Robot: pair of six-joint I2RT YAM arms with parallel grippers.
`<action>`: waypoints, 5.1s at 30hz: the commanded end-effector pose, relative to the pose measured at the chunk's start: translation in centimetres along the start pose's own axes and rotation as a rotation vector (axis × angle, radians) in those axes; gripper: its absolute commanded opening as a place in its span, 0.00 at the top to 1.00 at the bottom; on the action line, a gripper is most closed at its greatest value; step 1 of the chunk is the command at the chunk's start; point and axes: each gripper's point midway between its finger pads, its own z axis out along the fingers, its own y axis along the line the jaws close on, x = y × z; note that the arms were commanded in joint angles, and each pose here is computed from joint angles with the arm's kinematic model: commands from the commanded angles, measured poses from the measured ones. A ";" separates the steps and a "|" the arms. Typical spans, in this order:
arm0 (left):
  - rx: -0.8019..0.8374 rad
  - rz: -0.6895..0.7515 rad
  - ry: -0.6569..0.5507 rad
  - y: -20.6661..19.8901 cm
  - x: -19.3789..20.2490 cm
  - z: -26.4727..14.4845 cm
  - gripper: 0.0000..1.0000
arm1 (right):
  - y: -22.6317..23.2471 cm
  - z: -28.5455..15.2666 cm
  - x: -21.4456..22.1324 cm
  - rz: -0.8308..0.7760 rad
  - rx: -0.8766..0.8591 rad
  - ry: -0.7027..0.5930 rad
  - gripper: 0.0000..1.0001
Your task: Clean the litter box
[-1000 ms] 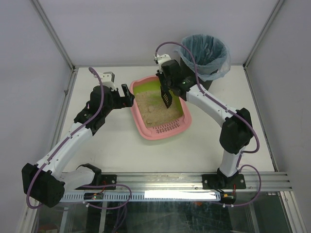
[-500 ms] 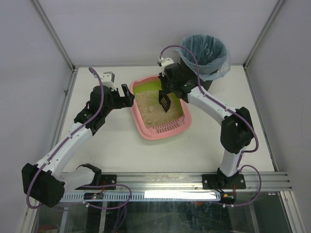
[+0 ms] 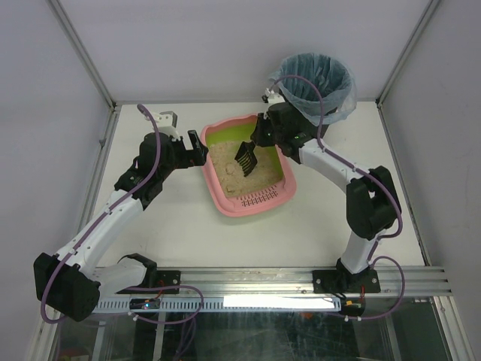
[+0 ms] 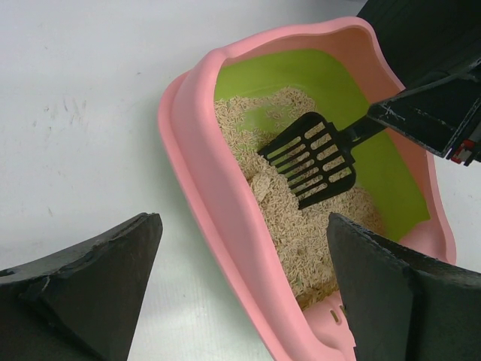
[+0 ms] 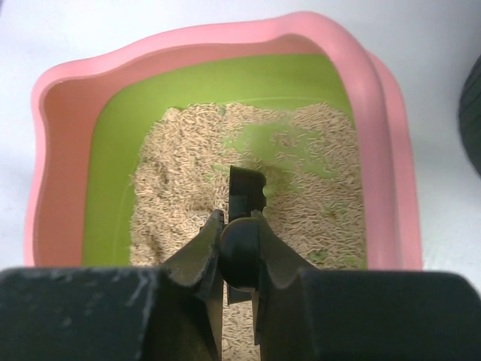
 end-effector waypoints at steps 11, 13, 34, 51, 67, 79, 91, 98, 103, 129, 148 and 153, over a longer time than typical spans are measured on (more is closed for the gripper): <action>0.025 -0.016 -0.061 -0.6 -2.2 -0.6 0.03 | 4.2 -0.2 3.4 0.324 -0.220 0.000 1.00; 0.024 -0.017 -0.062 -0.6 -2.2 -0.6 0.03 | 4.4 -0.2 3.7 0.359 -0.231 -0.008 1.00; 0.024 -0.006 -0.063 -0.6 -2.4 -0.6 0.03 | -1.7 -8.0 -0.2 0.649 -0.099 -0.381 1.00; 0.028 -0.021 -0.071 -0.7 -2.5 -0.9 0.03 | -6.4 -11.6 -1.3 0.997 -0.365 -0.464 1.00; 0.027 -0.031 -0.087 -0.8 -3.1 -1.1 0.03 | -6.6 -12.7 -2.8 1.042 -0.431 -0.490 1.00; 0.020 -0.025 -0.082 -0.7 -3.1 -1.0 0.04 | -7.6 -12.5 -2.9 1.052 -0.395 -0.502 1.00; 0.014 -0.036 -0.102 -0.6 -3.3 -1.1 0.02 | -3.1 -12.7 -3.8 0.933 -0.491 -0.445 1.00; 0.023 -0.042 -0.101 -0.8 -3.4 -1.0 0.03 | -4.2 -12.5 -4.0 0.948 -0.465 -0.473 1.00; 0.026 -0.033 -0.109 -1.1 -4.2 -0.9 0.04 | -6.8 -12.0 -3.2 1.017 -0.395 -0.515 1.00; -0.019 -0.041 -0.188 -1.3 -8.1 -1.7 0.03 | -4.2 -9.7 -3.4 0.984 -0.423 -0.490 1.00; -0.054 -0.082 -0.184 0.4 -5.5 -2.9 0.01 | -5.0 -10.2 -4.7 0.936 -0.389 -0.482 1.00; -0.057 -0.083 -0.187 0.6 -5.2 -2.7 0.01 | -2.7 -10.6 -4.6 0.900 -0.459 -0.438 1.00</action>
